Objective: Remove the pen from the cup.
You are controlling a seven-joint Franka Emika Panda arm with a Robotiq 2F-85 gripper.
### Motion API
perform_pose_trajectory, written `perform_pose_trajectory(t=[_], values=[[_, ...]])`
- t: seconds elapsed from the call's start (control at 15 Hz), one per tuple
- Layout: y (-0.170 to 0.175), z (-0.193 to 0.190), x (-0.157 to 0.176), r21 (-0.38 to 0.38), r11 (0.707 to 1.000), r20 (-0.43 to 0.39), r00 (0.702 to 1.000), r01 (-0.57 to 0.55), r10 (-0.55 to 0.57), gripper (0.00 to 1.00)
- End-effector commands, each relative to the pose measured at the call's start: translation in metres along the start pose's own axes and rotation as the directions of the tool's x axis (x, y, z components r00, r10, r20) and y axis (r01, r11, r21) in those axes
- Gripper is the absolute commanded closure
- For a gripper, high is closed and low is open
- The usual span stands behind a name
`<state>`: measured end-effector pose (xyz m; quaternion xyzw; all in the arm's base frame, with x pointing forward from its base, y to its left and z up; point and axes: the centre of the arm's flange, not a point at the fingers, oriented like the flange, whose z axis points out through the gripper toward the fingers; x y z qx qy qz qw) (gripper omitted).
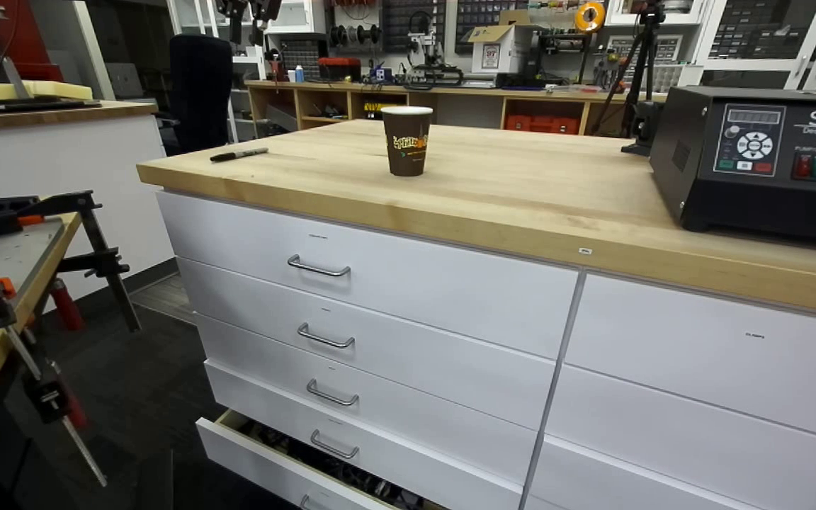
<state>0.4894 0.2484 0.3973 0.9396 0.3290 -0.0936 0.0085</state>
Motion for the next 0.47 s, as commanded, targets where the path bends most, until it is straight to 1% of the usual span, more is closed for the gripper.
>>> perform_pose_trajectory(t=[0.0, 0.13, 0.2, 0.27, 0.4], values=[[0.022, -0.018, -0.036, -0.055, 0.996, -0.117, 0.991, -0.066, 0.059, 0.17], [0.037, -0.028, -0.048, -0.06, 0.992, -0.162, 0.982, -0.11, 0.099, 0.04], [0.03, -0.023, -0.02, -0.032, 0.997, -0.112, 0.992, -0.069, 0.065, 0.23], [0.037, -0.027, -0.026, -0.036, 0.996, -0.128, 0.988, -0.086, 0.081, 0.16], [0.042, -0.031, -0.033, -0.04, 0.994, -0.14, 0.986, -0.1, 0.093, 0.04]])
